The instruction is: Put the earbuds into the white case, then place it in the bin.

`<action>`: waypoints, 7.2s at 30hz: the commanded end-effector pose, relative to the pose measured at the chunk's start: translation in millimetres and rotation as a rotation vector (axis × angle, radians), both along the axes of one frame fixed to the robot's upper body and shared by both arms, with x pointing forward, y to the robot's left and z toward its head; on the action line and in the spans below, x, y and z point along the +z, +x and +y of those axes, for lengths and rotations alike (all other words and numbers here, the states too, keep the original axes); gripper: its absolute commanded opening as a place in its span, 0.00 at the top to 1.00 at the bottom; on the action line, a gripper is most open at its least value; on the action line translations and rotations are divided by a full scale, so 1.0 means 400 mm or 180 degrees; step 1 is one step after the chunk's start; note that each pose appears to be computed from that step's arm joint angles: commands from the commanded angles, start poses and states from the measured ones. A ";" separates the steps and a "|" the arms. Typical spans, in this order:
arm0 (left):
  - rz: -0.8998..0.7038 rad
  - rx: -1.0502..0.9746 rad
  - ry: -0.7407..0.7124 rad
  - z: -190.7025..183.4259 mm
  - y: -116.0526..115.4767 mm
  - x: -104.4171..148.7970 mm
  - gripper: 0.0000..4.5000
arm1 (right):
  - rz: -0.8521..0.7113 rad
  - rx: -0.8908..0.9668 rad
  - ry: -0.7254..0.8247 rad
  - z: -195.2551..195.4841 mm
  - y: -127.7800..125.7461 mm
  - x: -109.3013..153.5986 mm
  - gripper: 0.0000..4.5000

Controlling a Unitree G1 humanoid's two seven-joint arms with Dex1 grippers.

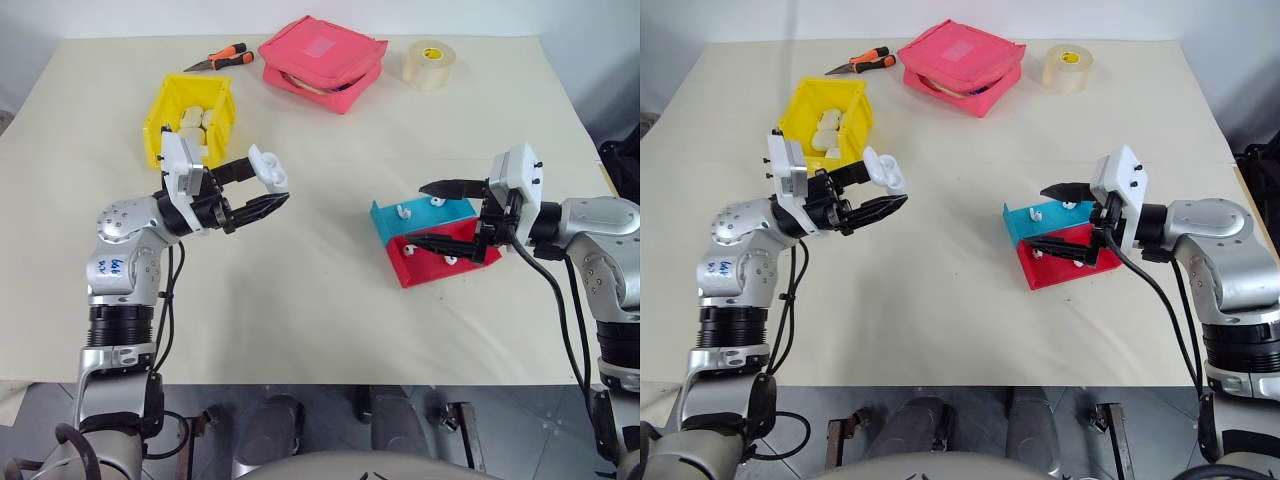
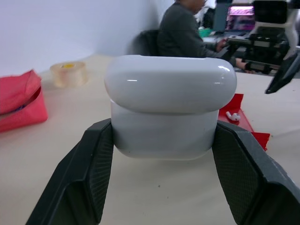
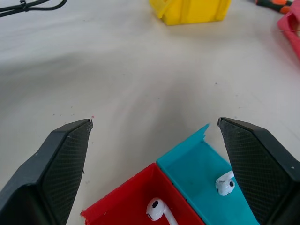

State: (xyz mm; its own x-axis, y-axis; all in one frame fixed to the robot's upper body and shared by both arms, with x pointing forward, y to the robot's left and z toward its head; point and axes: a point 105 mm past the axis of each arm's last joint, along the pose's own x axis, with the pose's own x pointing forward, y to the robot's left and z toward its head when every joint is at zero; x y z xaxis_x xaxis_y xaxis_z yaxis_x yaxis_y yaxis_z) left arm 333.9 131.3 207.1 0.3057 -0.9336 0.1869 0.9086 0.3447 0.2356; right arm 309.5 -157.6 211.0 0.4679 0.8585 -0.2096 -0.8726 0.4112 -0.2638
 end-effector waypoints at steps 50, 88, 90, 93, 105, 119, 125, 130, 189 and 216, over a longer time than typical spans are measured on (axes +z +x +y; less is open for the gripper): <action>-0.0161 -0.1499 -0.0498 -0.197 -0.081 -0.060 0.38 | 0.0253 -0.1568 -0.0780 -0.247 -0.224 -0.078 0.28; -0.0326 -0.0908 -0.0564 -0.160 -0.075 -0.027 0.38 | -0.0233 -0.0827 -0.1584 -0.182 -0.030 -0.055 0.28; -0.0330 -0.0902 -0.0562 -0.160 -0.081 -0.028 0.38 | -0.0223 -0.0554 -0.1867 -0.178 -0.024 -0.065 0.28; -0.0327 -0.0872 -0.0564 -0.158 -0.088 -0.031 0.38 | -0.0227 -0.0193 -0.2206 -0.179 -0.016 -0.078 0.28; -0.0301 -0.0687 -0.0595 -0.151 -0.114 -0.040 0.38 | -0.0273 0.0444 -0.2672 -0.172 0.021 -0.113 0.28; -0.0272 -0.0616 -0.0581 -0.144 -0.123 -0.040 0.38 | -0.0399 0.0476 -0.2741 -0.165 0.058 -0.134 0.28; -0.0268 -0.0615 -0.0586 -0.145 -0.123 -0.039 0.38 | -0.0442 0.0453 -0.2697 -0.154 0.064 -0.135 0.28; -0.0267 -0.0622 -0.0591 -0.147 -0.124 -0.039 0.38 | -0.0517 0.0385 -0.2717 -0.153 0.077 -0.132 0.28; -0.0216 -0.0651 -0.0599 -0.151 -0.116 -0.049 0.38 | 0.1003 -0.0922 -0.1822 -0.175 -0.024 -0.150 0.28; -0.0226 -0.0599 -0.0615 -0.149 -0.114 -0.049 0.38 | 0.0786 -0.0634 -0.1706 -0.106 0.014 -0.134 0.28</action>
State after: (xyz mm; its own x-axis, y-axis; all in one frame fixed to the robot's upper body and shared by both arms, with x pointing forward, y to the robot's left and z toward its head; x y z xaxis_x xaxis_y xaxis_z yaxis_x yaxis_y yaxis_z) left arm 290.8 71.8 179.6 0.1262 -0.9254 0.3574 0.9523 0.2139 0.2175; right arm 313.5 -205.7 143.6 0.4662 0.4773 -0.7448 -0.8596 0.4433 -0.2540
